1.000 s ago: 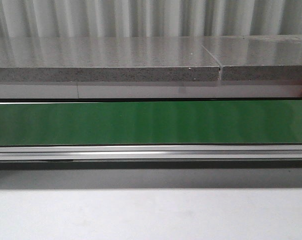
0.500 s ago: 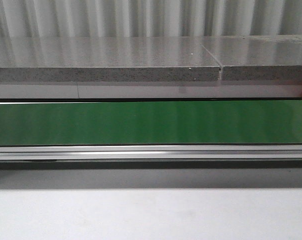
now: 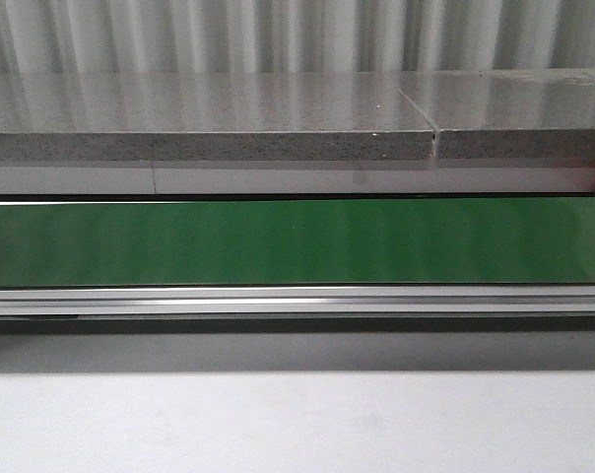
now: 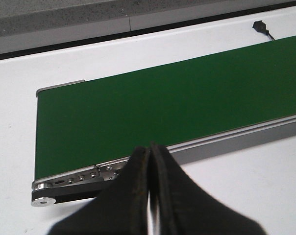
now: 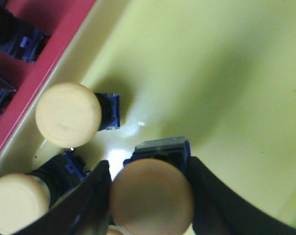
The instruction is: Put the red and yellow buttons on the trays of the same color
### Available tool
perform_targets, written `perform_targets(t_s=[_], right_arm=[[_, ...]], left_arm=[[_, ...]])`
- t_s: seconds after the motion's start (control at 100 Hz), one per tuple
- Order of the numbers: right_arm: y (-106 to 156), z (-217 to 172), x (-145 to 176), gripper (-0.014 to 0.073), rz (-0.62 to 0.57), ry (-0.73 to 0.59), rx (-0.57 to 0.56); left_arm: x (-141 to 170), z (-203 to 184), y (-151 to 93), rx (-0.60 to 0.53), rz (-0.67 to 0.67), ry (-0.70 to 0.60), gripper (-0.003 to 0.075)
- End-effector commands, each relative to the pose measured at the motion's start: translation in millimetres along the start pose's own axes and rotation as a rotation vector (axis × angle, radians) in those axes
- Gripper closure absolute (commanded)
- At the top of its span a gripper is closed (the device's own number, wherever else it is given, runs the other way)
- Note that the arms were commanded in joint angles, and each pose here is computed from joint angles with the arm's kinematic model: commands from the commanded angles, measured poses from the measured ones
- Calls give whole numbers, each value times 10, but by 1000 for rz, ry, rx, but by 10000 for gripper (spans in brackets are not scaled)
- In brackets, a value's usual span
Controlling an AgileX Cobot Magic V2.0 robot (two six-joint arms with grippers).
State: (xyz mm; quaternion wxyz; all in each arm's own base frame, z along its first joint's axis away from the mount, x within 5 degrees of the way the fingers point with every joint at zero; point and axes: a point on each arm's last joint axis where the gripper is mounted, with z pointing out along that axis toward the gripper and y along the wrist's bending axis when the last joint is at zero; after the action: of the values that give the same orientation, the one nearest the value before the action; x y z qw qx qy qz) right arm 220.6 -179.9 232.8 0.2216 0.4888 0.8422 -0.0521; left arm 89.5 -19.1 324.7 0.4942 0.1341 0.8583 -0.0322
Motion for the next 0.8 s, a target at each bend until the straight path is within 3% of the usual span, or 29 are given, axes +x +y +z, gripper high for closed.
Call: perform_targets(t_s=[0.0, 0.29, 0.55, 0.79], right_arm=[[33, -54, -102, 573, 9, -68, -31], [38, 87, -86, 547, 15, -26, -20], [37, 90, -84, 162, 15, -23, -19], [36, 90, -82, 141, 15, -21, -18]], left_arm=[[-135, -48, 10, -7, -13, -93, 741], [-135, -48, 10, -7, -13, -93, 741], [-135, -48, 10, -7, -13, -93, 741], [-135, -48, 10, -7, -13, -93, 741]])
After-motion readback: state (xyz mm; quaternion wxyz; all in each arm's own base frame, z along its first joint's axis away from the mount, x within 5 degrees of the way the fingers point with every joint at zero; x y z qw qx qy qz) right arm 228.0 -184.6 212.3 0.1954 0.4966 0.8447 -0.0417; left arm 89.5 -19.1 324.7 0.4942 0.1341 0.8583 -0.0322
